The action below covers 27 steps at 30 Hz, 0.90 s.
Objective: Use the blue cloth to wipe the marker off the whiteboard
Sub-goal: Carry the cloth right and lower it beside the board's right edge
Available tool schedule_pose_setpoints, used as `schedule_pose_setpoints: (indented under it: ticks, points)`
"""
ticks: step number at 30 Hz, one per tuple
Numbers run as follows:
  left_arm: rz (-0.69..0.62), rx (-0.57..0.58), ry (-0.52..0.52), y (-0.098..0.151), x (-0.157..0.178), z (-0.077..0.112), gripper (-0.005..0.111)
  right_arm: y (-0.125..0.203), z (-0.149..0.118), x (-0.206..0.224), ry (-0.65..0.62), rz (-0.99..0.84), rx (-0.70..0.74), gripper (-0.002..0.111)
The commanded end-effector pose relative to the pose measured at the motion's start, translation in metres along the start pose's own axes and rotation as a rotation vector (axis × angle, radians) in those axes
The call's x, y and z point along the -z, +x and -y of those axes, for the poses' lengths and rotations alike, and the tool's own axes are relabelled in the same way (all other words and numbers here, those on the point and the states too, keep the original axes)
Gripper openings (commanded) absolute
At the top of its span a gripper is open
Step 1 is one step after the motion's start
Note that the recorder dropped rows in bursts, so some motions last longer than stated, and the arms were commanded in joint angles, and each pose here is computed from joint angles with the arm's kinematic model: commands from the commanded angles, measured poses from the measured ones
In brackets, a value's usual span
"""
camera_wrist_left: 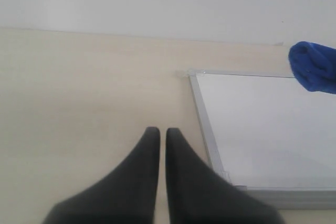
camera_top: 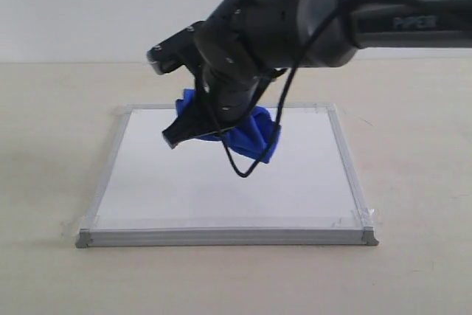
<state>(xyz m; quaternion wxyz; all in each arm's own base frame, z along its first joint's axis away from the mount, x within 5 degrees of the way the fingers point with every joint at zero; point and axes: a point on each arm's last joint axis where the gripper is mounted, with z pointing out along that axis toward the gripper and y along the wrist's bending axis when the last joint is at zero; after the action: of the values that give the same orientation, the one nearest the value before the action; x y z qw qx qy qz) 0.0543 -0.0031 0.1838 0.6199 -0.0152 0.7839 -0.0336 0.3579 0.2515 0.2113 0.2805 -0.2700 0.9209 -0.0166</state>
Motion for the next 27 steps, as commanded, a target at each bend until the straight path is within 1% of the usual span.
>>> schedule_pose_setpoints:
  ticks: [1, 8, 12, 17, 20, 24, 27]
  points:
    - [0.009, -0.003, 0.002, -0.001, 0.0, 0.0, 0.004, 0.019, 0.044, 0.023, 0.119, 0.029, -0.205, 0.0]
    - [0.009, -0.003, 0.002, -0.001, 0.0, 0.0, 0.004, 0.048, 0.106, 0.055, 0.249, -0.044, -0.525, 0.0]
    - [0.009, -0.003, 0.002, -0.001, 0.0, 0.0, 0.004, 0.069, 0.129, 0.051, 0.286, -0.098, -0.686, 0.0]
    - [0.009, -0.003, 0.002, -0.001, 0.0, 0.0, 0.004, 0.093, 0.147, 0.033, 0.238, -0.078, -0.795, 0.0]
    - [0.009, -0.003, 0.002, -0.001, 0.0, 0.0, 0.004, 0.105, 0.158, 0.026, 0.233, -0.06, -0.876, 0.0]
    - [0.009, -0.003, 0.002, -0.001, 0.0, 0.0, 0.004, 0.111, 0.169, 0.024, 0.243, -0.051, -0.909, 0.0]
    - [0.009, -0.003, 0.002, -0.001, 0.0, 0.0, 0.004, 0.111, 0.169, 0.017, 0.246, -0.042, -0.92, 0.0]
